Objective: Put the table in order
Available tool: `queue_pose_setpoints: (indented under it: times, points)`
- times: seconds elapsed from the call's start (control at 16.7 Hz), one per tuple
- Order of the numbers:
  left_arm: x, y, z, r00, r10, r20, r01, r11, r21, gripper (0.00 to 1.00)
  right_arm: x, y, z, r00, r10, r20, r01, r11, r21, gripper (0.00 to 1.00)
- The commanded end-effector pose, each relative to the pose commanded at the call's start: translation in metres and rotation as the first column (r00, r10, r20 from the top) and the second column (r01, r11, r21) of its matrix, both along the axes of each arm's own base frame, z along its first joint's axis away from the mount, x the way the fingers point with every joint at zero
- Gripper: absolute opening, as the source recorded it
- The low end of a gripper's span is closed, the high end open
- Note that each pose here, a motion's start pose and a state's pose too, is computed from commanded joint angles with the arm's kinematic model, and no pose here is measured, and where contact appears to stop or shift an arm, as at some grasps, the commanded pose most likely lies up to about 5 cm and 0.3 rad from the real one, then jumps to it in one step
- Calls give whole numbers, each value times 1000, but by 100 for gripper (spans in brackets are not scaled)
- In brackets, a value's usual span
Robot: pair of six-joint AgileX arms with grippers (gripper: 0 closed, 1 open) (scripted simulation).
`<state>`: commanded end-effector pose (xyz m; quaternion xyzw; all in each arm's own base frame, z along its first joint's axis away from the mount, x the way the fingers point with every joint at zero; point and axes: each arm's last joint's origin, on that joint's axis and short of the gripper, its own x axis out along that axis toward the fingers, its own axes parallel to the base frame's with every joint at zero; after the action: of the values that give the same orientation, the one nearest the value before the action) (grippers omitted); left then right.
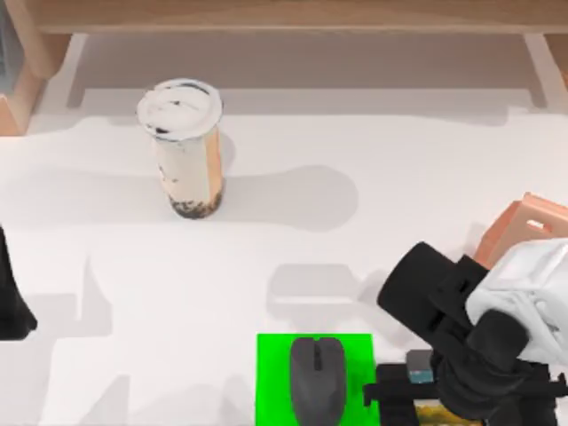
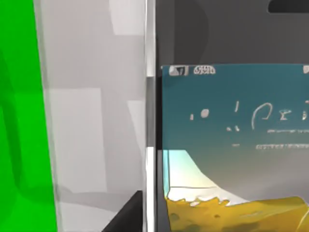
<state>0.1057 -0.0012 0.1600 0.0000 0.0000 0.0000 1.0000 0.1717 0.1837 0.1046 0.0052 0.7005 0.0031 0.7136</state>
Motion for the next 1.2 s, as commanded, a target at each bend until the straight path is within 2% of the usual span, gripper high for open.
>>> queue_pose_setpoints:
  times: [0.24, 0.3, 0.72, 1.2]
  points:
    - [0, 0, 0, 1000, 0, 0, 0, 1000, 0, 100, 0, 0, 0, 1000, 0, 0, 0, 1000, 0, 2]
    - [0, 0, 0, 1000, 0, 0, 0, 1000, 0, 100, 0, 0, 0, 1000, 0, 0, 0, 1000, 0, 0]
    - [0, 0, 0, 1000, 0, 0, 0, 1000, 0, 100, 0, 0, 0, 1000, 0, 0, 0, 1000, 0, 0]
    - [0, 0, 0, 1000, 0, 0, 0, 1000, 0, 100, -1, -1, 38, 1000, 8, 14, -8, 1000, -12, 0]
